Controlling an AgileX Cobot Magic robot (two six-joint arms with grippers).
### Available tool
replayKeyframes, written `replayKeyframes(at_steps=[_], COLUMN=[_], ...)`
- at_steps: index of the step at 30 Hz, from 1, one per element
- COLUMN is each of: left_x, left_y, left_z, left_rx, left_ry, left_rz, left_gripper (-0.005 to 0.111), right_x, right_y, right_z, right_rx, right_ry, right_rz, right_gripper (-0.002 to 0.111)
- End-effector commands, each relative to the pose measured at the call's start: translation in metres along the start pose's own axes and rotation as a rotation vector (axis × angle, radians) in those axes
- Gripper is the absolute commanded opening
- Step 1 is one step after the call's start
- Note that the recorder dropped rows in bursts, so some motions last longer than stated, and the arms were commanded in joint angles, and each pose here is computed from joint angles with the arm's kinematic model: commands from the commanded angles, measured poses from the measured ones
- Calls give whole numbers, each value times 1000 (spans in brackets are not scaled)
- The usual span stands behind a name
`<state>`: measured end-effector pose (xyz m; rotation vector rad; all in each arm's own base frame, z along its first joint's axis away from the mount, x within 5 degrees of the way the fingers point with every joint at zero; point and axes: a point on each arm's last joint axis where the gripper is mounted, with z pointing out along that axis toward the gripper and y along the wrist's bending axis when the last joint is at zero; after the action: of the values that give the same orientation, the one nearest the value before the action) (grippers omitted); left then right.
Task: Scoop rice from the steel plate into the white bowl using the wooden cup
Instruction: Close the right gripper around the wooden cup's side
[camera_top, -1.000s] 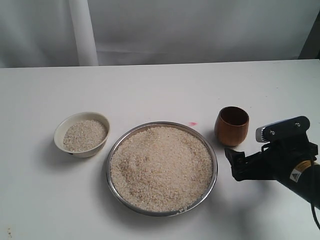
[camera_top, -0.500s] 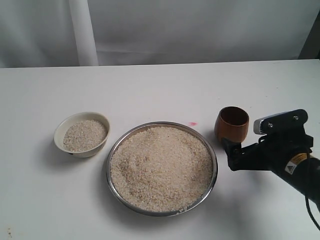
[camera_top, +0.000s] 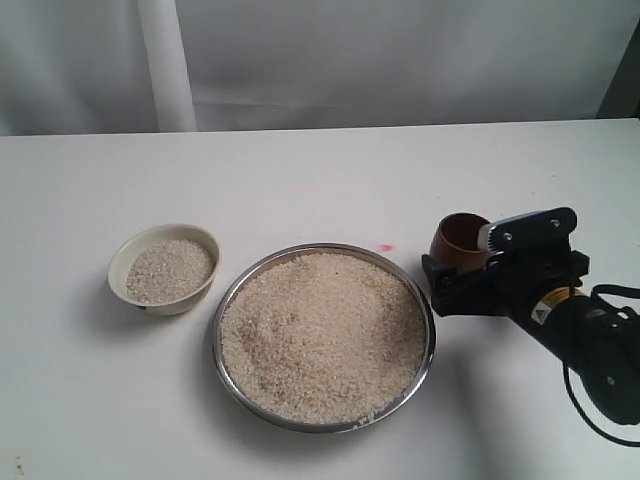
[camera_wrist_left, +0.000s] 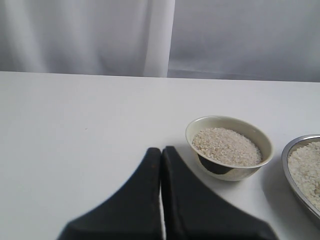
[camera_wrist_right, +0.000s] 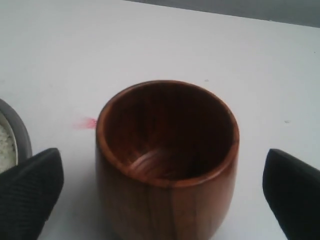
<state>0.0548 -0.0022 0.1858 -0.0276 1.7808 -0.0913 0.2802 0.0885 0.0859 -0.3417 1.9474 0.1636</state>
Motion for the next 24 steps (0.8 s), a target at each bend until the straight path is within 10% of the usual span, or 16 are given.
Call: replayKeyframes(at_steps=[1, 24], left_x=[-2, -2], left_y=[0, 0], left_z=[0, 0], left_rx=[7, 7], left_ry=[-11, -11], left_rz=[-10, -10], left_gripper=[0, 0], right_x=[-1, 10], right_y=[-3, -7], right_z=[11, 33], right_rx=[13, 59], right_ry=[-25, -29], right_rz=[10, 36], right_gripper=[103, 103])
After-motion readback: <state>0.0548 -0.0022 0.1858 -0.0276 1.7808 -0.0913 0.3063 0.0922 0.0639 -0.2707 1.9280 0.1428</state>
